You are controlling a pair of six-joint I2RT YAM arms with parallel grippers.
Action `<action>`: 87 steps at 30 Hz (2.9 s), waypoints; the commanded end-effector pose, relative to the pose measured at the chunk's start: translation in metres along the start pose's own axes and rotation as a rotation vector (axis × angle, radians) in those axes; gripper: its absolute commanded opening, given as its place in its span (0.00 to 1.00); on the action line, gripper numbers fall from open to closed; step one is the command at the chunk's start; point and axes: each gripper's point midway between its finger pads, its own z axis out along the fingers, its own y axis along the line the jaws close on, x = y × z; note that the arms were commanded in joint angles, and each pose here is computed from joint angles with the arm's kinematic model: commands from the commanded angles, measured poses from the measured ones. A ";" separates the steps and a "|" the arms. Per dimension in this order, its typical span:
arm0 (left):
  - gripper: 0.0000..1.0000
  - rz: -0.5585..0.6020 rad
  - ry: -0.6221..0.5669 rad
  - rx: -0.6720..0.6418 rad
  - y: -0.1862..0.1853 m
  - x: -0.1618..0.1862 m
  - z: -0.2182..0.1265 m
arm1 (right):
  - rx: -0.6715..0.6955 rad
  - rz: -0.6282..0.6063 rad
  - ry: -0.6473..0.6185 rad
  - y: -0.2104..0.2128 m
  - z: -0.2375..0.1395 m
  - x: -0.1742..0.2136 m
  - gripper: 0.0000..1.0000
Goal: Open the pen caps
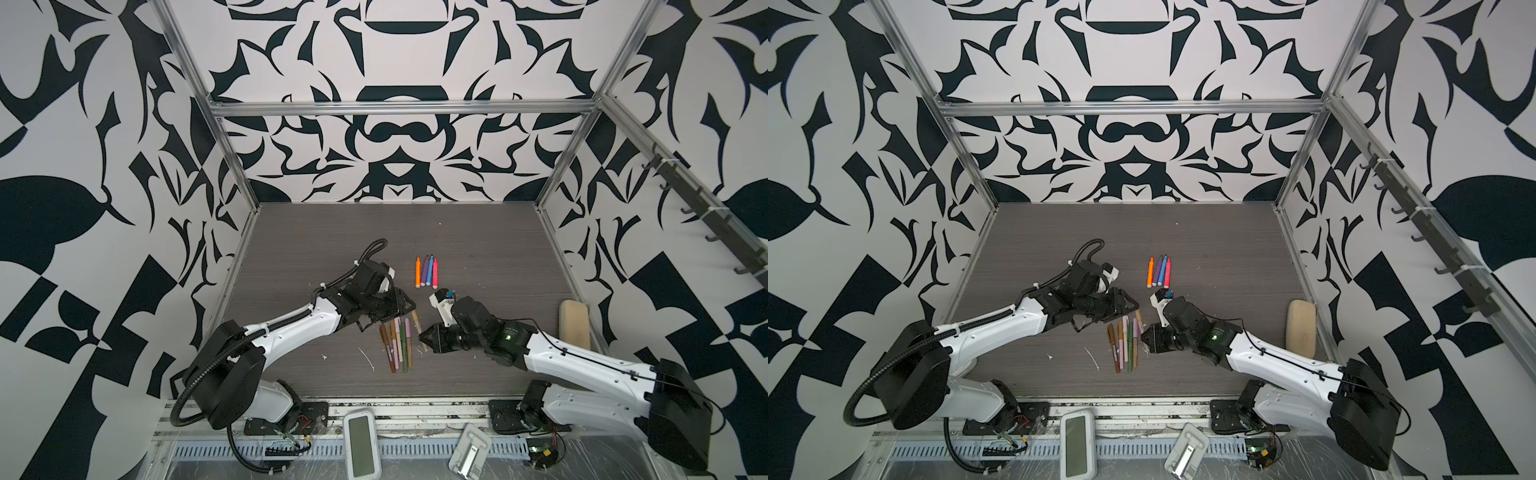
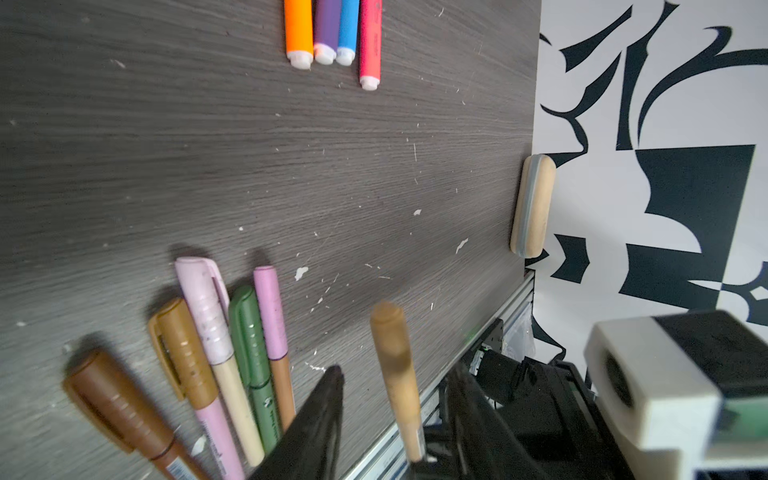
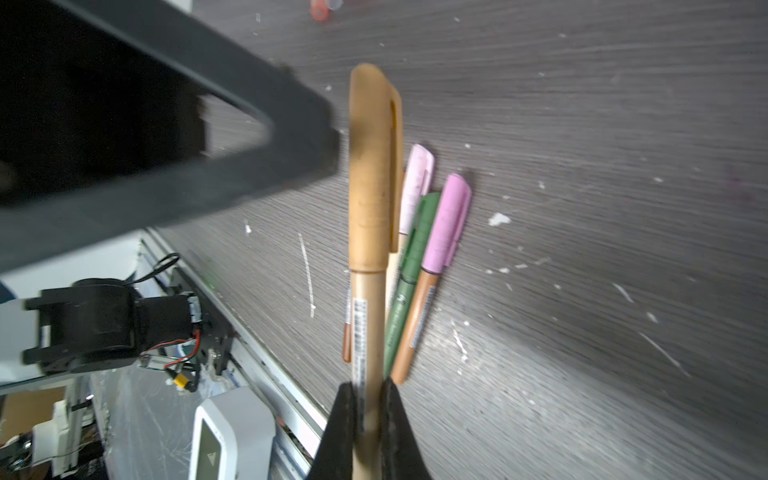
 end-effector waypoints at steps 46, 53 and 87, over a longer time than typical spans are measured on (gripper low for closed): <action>0.00 0.054 -0.290 -0.167 0.027 -0.144 -0.091 | 0.005 -0.038 -0.021 0.003 0.006 0.042 0.00; 0.00 0.008 -0.243 -0.208 0.057 -0.125 -0.082 | 0.120 -0.057 -0.032 -0.021 -0.002 0.012 0.00; 0.00 -0.141 0.022 -0.607 0.185 -0.027 -0.062 | 0.575 0.146 0.161 -0.164 0.023 0.001 0.00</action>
